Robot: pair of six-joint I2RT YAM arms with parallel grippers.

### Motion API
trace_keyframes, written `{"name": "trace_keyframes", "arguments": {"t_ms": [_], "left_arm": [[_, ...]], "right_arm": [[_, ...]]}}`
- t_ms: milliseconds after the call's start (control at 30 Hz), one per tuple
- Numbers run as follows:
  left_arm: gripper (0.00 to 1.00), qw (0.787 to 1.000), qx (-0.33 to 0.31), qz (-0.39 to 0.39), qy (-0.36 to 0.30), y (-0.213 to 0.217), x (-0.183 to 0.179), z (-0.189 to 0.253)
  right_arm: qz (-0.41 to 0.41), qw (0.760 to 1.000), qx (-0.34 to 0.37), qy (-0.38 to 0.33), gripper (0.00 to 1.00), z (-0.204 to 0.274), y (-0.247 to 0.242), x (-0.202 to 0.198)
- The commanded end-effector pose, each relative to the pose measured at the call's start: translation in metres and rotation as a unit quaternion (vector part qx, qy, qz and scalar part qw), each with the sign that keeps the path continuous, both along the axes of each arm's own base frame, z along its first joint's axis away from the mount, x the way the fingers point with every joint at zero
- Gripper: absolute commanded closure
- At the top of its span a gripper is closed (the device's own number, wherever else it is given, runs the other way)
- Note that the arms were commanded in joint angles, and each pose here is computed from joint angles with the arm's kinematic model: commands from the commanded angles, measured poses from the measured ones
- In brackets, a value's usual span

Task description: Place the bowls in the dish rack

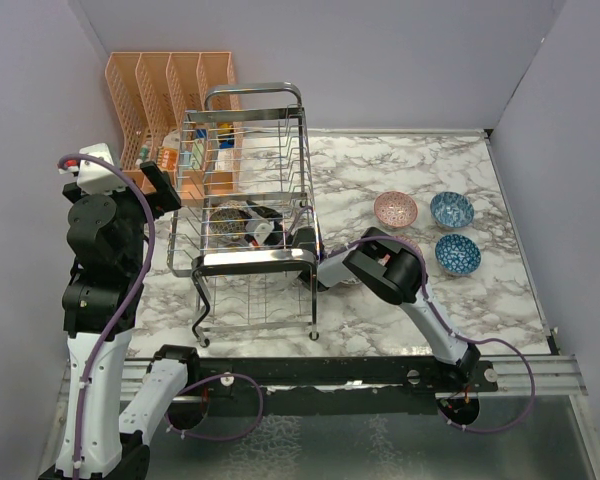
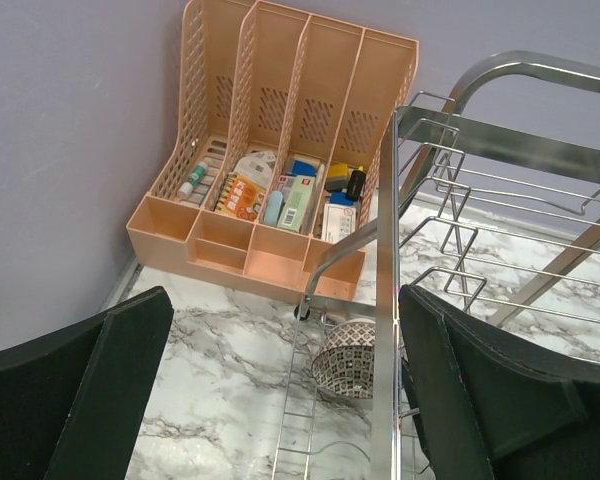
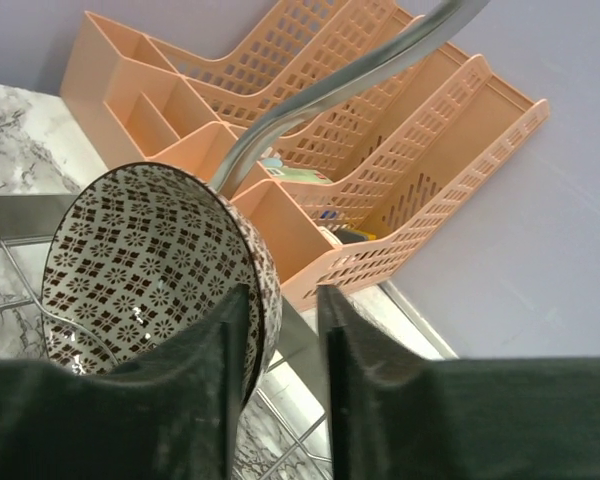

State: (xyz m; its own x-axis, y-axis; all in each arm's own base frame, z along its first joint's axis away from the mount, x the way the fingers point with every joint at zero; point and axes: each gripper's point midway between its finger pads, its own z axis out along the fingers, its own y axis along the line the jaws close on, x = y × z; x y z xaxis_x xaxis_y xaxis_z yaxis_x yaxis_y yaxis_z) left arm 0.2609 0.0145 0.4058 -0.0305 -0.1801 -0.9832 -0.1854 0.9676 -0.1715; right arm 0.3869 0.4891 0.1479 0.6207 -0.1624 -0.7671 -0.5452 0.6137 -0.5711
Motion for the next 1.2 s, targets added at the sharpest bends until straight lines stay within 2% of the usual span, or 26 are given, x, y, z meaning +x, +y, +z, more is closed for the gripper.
{"name": "trace_keyframes", "arguments": {"t_ms": [0, 133, 233, 433, 667, 967, 1167], "left_arm": [[0.01, 1.0, 0.004, 0.006, -0.013, 0.002, -0.001, 0.006], [0.01, 1.0, 0.004, 0.006, -0.013, 0.002, 0.0, 0.006], [0.01, 1.0, 0.003, 0.006, -0.014, 0.002, 0.0, 0.007], [0.01, 1.0, 0.004, 0.008, -0.013, 0.003, 0.0, 0.008], [0.01, 1.0, 0.003, 0.009, -0.015, 0.003, -0.002, 0.01], [0.01, 1.0, 0.002, 0.008, -0.013, 0.003, -0.001, 0.008], [0.01, 1.0, 0.002, 0.009, -0.012, 0.003, 0.0, 0.008]], "right_arm": [[-0.032, 0.998, 0.045, -0.026, 0.62, 0.023, -0.014, 0.001], [-0.051, 0.996, 0.07, -0.025, 0.57, 0.031, -0.023, 0.005], [-0.034, 0.998, 0.056, -0.018, 0.46, 0.027, -0.017, 0.003], [0.056, 0.998, -0.027, 0.021, 0.45, 0.0, 0.011, -0.014], [0.08, 0.995, -0.064, 0.021, 0.43, -0.014, 0.016, -0.023], [0.061, 0.997, -0.014, 0.048, 0.41, 0.003, 0.002, -0.011], [0.056, 0.996, 0.019, 0.072, 0.35, 0.016, -0.008, 0.0]]}}
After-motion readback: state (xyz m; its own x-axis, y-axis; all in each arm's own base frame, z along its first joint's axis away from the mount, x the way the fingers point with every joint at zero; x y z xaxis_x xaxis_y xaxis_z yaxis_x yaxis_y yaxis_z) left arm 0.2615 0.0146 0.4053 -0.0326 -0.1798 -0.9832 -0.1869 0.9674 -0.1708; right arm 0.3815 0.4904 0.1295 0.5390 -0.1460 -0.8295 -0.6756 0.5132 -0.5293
